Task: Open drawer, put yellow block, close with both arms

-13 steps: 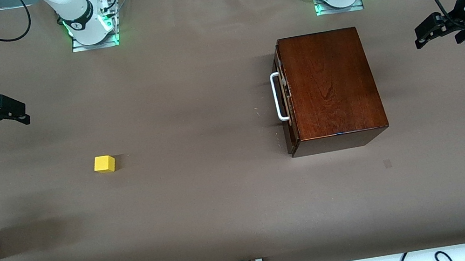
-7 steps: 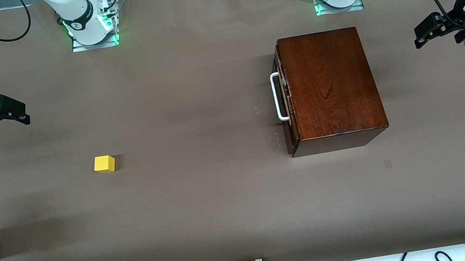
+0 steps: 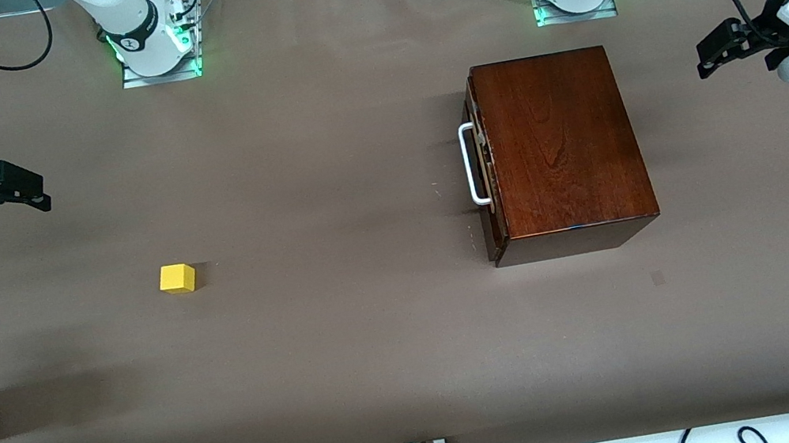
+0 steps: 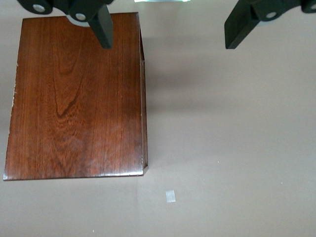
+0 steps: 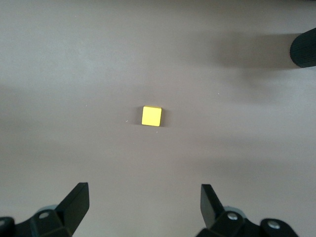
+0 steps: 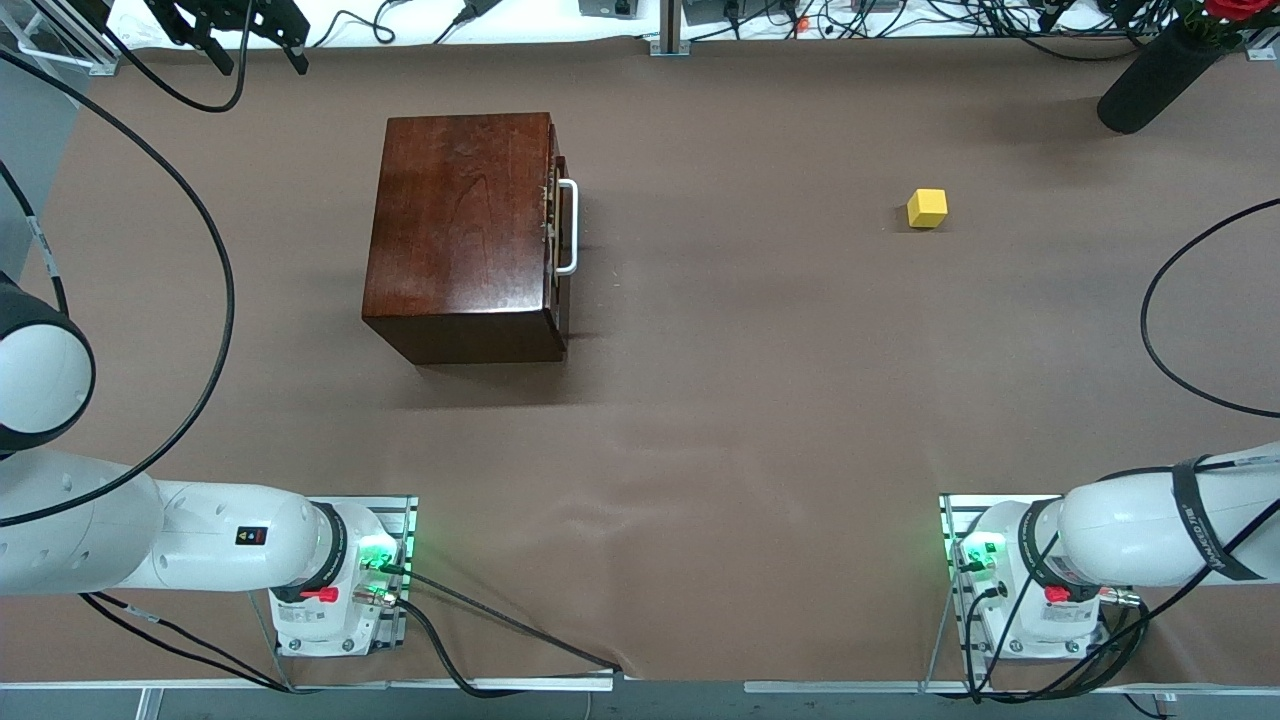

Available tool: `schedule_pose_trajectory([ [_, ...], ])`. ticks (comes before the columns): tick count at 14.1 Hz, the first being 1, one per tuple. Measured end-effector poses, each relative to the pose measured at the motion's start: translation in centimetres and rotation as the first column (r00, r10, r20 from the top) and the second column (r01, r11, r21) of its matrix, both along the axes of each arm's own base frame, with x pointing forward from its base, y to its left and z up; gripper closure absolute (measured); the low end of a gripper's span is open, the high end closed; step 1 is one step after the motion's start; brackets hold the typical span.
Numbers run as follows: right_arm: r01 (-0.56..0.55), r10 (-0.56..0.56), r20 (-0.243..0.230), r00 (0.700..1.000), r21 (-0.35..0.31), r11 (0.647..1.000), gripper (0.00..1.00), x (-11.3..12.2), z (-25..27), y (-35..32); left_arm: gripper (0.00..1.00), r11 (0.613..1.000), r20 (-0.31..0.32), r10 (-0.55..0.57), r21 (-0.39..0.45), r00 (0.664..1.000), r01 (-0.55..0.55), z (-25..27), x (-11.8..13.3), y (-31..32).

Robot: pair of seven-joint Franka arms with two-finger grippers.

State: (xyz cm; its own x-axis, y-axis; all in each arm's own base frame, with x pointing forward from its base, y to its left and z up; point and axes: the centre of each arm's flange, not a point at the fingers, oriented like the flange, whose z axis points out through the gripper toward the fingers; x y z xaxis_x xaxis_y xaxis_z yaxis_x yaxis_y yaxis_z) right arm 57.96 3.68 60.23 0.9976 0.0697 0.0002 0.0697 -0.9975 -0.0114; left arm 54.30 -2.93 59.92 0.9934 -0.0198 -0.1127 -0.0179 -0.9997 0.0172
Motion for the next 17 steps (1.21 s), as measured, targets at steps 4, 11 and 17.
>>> schedule_pose_trajectory([
  [4,0.0,0.0,-0.001,1.0,0.0,1.0,0.0,0.0,0.0,0.0,0.0,1.0,-0.042,-0.013,0.002,0.999,0.014,-0.6,-0.3,-0.7],
  [11,0.0,0.0,-0.001,1.0,0.0,1.0,0.0,0.0,0.0,0.0,0.0,0.999,-0.125,-0.031,0.0,0.992,0.032,-5.6,2.6,-1.3],
  [17,0.001,-0.001,0.0,1.0,0.0,1.0,0.0,0.0,0.0,0.0,0.0,0.996,-0.083,-0.089,0.02,0.993,0.091,-8.5,3.4,-14.3],
])
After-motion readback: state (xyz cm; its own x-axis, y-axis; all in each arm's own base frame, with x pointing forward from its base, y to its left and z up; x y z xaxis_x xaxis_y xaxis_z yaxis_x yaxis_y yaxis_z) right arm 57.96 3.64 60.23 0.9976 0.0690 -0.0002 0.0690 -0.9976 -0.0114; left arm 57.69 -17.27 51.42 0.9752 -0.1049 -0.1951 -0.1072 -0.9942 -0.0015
